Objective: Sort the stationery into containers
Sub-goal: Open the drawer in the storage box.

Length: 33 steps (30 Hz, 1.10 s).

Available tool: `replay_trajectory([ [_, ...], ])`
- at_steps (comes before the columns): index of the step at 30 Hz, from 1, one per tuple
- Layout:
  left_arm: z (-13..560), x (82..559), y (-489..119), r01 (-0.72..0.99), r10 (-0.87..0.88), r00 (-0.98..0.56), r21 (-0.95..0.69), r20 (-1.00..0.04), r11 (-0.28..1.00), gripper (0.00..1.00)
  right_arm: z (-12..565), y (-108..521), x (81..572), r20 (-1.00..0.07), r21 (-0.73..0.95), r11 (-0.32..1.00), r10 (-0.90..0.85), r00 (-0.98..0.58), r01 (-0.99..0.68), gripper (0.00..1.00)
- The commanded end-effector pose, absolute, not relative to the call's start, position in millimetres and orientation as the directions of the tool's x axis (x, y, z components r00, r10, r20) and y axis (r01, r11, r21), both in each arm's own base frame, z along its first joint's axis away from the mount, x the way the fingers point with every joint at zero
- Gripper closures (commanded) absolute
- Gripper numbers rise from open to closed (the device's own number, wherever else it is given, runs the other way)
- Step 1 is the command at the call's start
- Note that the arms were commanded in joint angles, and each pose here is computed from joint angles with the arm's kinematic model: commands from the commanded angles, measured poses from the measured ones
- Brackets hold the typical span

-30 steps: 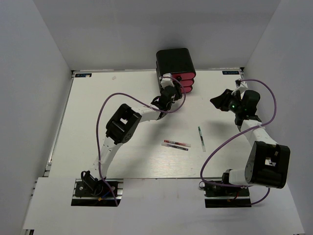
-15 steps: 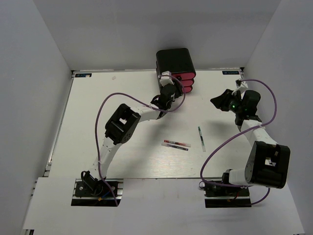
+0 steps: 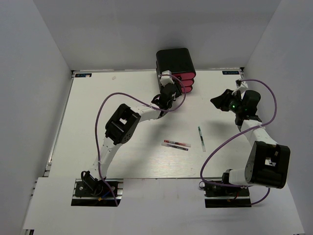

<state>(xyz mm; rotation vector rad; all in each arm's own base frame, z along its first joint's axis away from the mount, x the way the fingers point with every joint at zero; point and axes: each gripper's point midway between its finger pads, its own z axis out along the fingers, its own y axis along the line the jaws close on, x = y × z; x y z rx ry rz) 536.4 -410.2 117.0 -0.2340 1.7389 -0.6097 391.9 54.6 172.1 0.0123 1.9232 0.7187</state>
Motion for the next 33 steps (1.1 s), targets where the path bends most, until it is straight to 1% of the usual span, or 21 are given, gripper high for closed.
replay_trajectory([
  [1,173.8,538.3,-413.0,0.201,-0.526,-0.196,-0.559,-0.827,0.804,0.88,183.3,53.6,393.4,-0.850,0.469,0.819,0.317,-0.421,-0.330,0.64],
  [4,173.8,530.5,-415.4,0.229,-0.525,-0.222,-0.567,-0.822,0.791,0.94,183.2,52.9,393.2,-0.849,0.470,0.820,0.319,-0.421,-0.327,0.64],
  [5,179.9,528.3,-413.4,0.233,-0.531,-0.216,-0.571,-0.820,0.787,0.94,183.2,52.8,393.3,-0.850,0.468,0.821,0.317,-0.420,-0.328,0.64],
  [7,170.6,514.8,-415.3,0.255,-0.517,-0.242,-0.568,-0.821,0.783,0.98,184.0,52.2,393.4,-0.852,0.466,0.822,0.317,-0.417,-0.328,0.64],
  [11,170.9,488.9,-414.2,0.286,-0.501,-0.259,-0.561,-0.826,0.777,1.00,183.3,52.1,392.2,-0.851,0.467,0.821,0.316,-0.419,-0.329,0.64],
  [12,160.8,478.8,-415.2,0.291,-0.481,-0.284,-0.553,-0.829,0.781,1.00,183.8,52.3,392.6,-0.852,0.467,0.820,0.316,-0.418,-0.331,0.64],
  [13,169.6,475.9,-412.0,0.300,-0.484,-0.272,-0.551,-0.832,0.779,1.00,182.4,52.3,391.3,-0.849,0.470,0.820,0.318,-0.422,-0.327,0.64],
  [15,163.2,462.7,-413.5,0.318,-0.466,-0.298,-0.547,-0.833,0.775,1.00,185.1,52.5,391.7,-0.853,0.466,0.821,0.318,-0.415,-0.329,0.64],
  [17,172.0,450.2,-418.3,0.339,-0.469,-0.299,-0.552,-0.831,0.762,1.00,184.9,51.3,391.2,-0.854,0.463,0.824,0.316,-0.414,-0.328,0.64],
  [23,158.7,410.0,-428.1,0.382,-0.426,-0.351,-0.543,-0.834,0.748,1.00,180.9,48.5,390.7,-0.850,0.465,0.827,0.318,-0.420,-0.316,0.64],
  [25,167.9,401.7,-430.9,0.397,-0.430,-0.349,-0.547,-0.833,0.737,1.00,185.1,48.8,388.4,-0.856,0.459,0.827,0.314,-0.411,-0.324,0.64],
  [26,158.7,394.3,-433.2,0.397,-0.409,-0.368,-0.539,-0.835,0.743,1.00,186.2,48.5,388.1,-0.857,0.458,0.827,0.314,-0.408,-0.326,0.64],
  [32,165.9,361.9,-433.3,0.410,-0.412,-0.383,-0.552,-0.827,0.726,1.00,188.3,46.1,385.5,-0.862,0.452,0.830,0.311,-0.401,-0.328,0.64],
  [33,173.2,361.1,-429.7,0.408,-0.423,-0.372,-0.555,-0.826,0.725,1.00,190.2,45.8,384.8,-0.862,0.453,0.829,0.312,-0.400,-0.329,0.62],
])
